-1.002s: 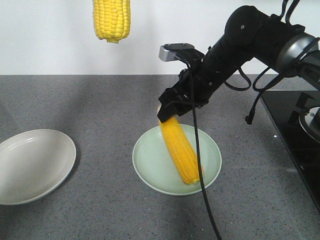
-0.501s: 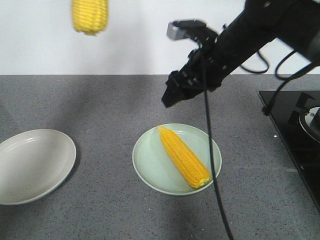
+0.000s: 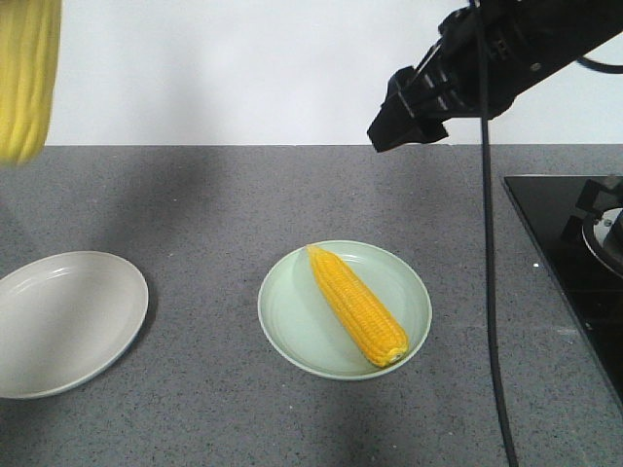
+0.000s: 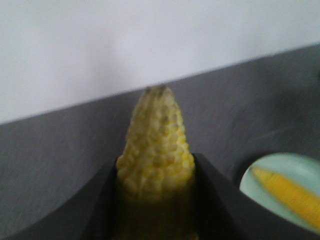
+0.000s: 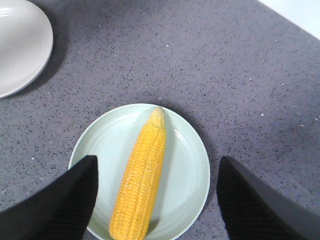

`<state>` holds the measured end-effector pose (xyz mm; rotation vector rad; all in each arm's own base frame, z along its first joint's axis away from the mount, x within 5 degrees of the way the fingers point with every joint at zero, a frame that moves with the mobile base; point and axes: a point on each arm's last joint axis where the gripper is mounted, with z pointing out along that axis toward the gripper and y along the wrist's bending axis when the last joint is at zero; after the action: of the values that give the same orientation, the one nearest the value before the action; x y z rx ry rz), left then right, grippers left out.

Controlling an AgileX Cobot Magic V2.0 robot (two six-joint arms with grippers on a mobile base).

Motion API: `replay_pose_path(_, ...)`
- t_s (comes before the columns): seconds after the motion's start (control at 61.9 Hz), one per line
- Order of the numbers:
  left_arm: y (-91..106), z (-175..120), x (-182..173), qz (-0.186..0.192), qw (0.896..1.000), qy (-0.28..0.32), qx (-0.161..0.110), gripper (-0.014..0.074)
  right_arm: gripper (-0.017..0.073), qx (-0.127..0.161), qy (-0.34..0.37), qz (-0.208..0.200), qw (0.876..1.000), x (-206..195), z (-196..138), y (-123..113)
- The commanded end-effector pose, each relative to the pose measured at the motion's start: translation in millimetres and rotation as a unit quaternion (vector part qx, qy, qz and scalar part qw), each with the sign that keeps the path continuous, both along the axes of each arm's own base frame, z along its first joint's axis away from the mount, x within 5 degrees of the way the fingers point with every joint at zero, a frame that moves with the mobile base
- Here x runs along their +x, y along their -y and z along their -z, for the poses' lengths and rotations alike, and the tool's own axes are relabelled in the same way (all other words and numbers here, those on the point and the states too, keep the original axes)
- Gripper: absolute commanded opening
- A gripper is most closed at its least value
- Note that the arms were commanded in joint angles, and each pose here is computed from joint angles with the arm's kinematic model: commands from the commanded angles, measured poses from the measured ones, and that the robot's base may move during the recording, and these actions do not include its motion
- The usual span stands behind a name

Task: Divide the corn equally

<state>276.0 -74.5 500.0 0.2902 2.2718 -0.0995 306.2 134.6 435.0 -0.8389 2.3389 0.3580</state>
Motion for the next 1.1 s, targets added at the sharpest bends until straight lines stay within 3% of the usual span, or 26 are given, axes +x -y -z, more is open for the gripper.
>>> replay_pose_path(0.0, -13.3, 28.5, -14.0, -0.029, 0.998, -0.03, 0.054, -0.0006, 0.0472, 0.016, 0.03, 0.004, 0.999, -19.1, -25.6, 8.4)
replay_pose_path(0.113, -20.7, 80.4, -12.8, -0.04, 0.989, -0.095, 0.105, -0.0006, 0.0472, 0.017, 0.026, 0.005, 1.0, -22.7, -27.3, 9.0)
replay_pose_path(0.307, -17.0, 134.0, -5.5, -0.033, 0.987, -0.118, 0.105, -0.0006, 0.0472, 0.026, 0.019, 0.017, 0.999, -23.4, -27.9, 9.1)
replay_pose_path(0.63, -19.7, 137.3, 6.2, -0.031, 0.989, -0.069, 0.131, -0.0006, 0.0472, 0.027, 0.017, 0.02, 0.999, -23.4, -27.9, 9.2)
replay_pose_path(1.083, -31.9, 171.4, 33.1, -0.053, 0.98, -0.13, 0.142, -0.0003, 0.0472, 0.031, 0.014, 0.026, 0.999, -23.4, -27.9, 9.2)
